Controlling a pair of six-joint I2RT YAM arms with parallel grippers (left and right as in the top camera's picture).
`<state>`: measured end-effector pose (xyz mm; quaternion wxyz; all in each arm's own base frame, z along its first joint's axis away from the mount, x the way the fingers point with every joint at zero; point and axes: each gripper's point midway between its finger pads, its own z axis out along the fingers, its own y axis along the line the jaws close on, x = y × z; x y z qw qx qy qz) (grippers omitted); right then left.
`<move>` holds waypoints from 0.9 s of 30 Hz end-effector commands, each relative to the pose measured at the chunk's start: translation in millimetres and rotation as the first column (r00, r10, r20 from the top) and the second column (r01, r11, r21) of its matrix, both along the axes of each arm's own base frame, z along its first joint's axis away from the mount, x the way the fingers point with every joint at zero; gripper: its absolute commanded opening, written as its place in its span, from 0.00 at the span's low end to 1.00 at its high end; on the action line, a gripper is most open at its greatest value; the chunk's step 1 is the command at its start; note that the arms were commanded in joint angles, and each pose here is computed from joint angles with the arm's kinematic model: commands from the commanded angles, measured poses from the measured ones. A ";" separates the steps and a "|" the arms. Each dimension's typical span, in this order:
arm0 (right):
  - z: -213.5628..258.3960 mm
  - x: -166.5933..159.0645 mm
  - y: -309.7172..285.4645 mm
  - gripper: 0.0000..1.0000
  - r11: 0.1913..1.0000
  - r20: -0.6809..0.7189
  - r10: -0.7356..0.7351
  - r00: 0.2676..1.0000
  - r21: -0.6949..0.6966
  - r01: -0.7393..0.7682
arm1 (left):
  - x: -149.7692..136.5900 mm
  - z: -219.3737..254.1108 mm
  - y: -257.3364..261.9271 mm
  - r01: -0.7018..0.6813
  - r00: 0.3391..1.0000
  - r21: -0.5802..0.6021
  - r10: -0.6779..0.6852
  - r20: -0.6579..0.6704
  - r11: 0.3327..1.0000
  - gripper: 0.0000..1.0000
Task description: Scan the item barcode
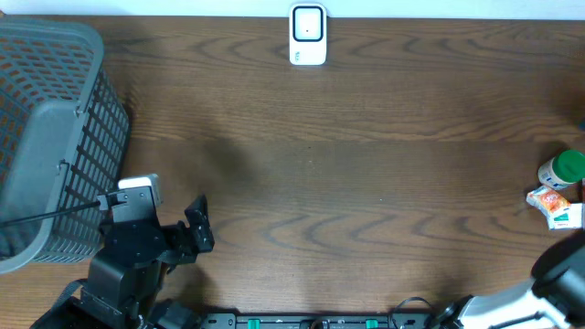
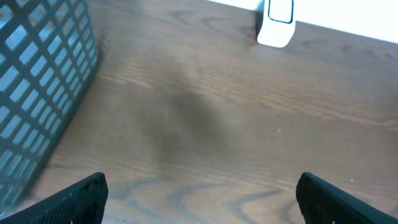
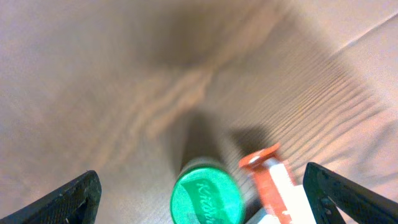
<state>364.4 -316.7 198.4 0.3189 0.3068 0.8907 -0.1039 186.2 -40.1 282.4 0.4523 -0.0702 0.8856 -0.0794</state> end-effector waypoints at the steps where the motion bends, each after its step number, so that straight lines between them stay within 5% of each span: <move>1: 79.7 -1.7 10.5 0.99 0.994 0.158 0.026 0.987 -0.113 -0.008 | 9.3 11.2 5.6 -0.026 0.998 0.034 0.023 0.065 0.999 0.97; 4: 136.4 6.1 38.3 0.99 0.982 0.318 0.146 0.937 -0.163 -0.097 | 28.1 48.2 14.3 -0.084 0.970 0.080 0.063 0.237 0.993 0.97; 9: 224.7 16.8 84.7 0.99 0.940 0.530 0.313 0.788 -0.292 -0.176 | 47.8 137.7 25.7 -0.200 0.816 0.064 0.131 0.563 0.978 0.97; 15: 271.2 23.5 127.7 0.99 0.900 0.602 0.414 0.683 -0.382 -0.209 | 50.3 208.5 39.4 -0.331 0.624 0.025 0.198 0.756 0.943 0.97; 18: 271.0 29.4 139.6 0.99 0.894 0.602 0.434 0.670 -0.382 -0.235 | 58.3 216.5 36.1 -0.390 0.631 0.215 0.090 0.771 0.895 0.97; 22: 266.4 38.3 161.3 0.99 0.898 0.617 0.437 0.654 -0.336 -0.284 | 66.8 201.5 50.7 -0.498 0.725 0.465 0.057 0.687 0.732 0.97; 27: 267.4 46.6 190.6 0.99 0.876 0.618 0.482 0.622 -0.336 -0.345 | 63.6 205.7 60.1 -0.526 0.722 0.488 0.062 0.690 0.697 0.97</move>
